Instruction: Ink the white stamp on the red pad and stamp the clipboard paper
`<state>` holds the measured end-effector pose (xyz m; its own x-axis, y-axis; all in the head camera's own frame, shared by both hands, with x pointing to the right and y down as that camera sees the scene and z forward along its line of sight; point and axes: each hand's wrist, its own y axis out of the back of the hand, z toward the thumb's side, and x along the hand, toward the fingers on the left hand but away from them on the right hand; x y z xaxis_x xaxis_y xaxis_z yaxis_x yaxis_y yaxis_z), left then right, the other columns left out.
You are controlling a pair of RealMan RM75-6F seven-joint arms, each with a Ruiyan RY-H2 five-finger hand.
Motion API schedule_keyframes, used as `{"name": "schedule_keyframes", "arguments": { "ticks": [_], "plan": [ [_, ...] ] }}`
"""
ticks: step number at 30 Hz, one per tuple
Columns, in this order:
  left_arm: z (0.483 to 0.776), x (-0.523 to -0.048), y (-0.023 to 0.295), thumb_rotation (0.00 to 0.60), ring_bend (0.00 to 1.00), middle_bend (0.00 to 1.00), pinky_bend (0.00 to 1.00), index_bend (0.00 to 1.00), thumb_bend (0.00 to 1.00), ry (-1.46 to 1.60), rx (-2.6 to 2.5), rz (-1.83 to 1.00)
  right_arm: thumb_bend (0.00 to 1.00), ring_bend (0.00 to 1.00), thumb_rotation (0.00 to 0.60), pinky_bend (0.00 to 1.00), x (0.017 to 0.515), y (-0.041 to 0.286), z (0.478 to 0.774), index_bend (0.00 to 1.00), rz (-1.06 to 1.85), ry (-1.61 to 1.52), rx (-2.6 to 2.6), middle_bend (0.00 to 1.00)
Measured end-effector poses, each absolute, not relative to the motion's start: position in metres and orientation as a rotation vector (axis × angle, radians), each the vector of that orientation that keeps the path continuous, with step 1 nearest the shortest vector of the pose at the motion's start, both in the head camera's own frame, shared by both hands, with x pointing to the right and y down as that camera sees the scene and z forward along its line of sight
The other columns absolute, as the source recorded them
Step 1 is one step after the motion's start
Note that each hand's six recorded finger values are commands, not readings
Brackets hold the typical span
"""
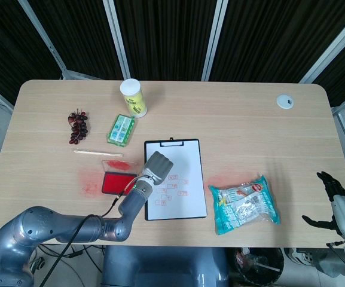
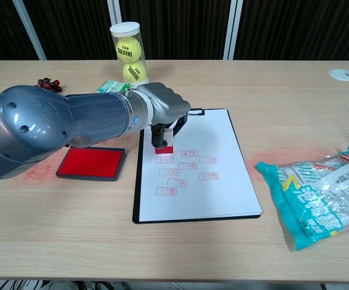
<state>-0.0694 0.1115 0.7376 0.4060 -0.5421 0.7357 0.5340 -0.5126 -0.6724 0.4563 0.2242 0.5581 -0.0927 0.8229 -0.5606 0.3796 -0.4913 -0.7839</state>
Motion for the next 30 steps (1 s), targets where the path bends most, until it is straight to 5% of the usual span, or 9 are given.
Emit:
{"name": "schedule_keyframes", "arguments": {
  "ticks": [30],
  "plan": [
    [0.732, -0.072, 0.108, 0.6, 0.97, 0.84, 1.0, 0.76, 0.5, 0.02, -1.638, -1.317, 0.2, 0.0, 0.6, 0.14, 0.457, 0.225, 0.556, 0.06, 1.603, -1.315, -1.809, 0.0]
  ]
}}
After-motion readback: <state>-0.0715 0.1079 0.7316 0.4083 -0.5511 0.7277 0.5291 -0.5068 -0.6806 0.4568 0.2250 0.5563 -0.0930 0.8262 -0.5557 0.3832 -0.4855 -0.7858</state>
